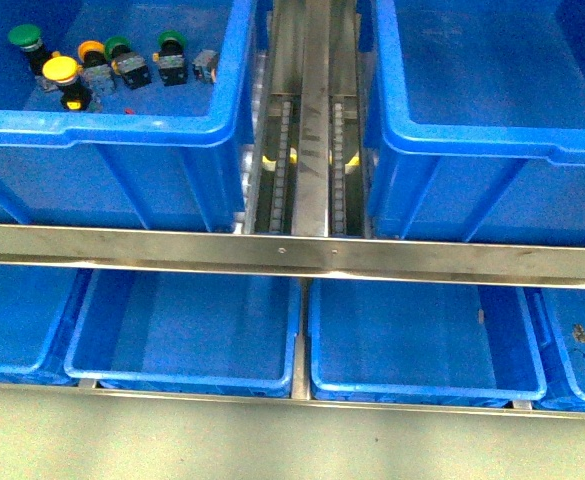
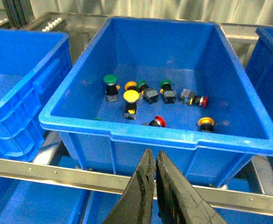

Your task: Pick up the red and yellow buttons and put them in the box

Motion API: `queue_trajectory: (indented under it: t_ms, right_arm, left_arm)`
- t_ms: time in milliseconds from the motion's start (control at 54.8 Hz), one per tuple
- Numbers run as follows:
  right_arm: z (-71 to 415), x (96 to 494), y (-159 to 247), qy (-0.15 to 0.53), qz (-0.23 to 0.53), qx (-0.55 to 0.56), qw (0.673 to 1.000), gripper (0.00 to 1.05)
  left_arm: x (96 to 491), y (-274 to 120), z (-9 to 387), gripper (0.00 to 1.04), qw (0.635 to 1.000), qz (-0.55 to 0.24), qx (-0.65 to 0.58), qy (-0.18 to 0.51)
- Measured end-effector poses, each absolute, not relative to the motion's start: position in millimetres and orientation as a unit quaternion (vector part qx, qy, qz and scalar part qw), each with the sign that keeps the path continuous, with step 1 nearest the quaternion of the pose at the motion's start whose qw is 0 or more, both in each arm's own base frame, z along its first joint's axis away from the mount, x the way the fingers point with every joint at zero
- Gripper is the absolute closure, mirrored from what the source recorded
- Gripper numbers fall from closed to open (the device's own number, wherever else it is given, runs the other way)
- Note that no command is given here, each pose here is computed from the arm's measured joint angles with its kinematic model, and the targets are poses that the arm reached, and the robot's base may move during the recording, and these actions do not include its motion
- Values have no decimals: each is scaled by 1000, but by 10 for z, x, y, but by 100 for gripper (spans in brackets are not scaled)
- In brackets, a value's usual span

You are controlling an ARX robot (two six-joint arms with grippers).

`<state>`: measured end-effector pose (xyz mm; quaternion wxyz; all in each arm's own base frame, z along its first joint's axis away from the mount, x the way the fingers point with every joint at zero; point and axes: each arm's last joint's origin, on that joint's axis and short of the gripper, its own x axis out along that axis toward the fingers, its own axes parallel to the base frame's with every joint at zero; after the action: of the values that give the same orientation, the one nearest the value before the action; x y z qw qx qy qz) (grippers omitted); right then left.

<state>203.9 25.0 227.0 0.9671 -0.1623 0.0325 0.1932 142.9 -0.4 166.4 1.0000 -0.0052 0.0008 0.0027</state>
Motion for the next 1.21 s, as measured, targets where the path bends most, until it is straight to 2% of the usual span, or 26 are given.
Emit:
queue_trajectory:
  t_ms: [1205]
  right_arm:
    - [2264, 2164, 804, 45, 176, -161, 970, 79]
  left_arm:
    - [1085, -3, 1733, 102, 1000, -3, -4, -12]
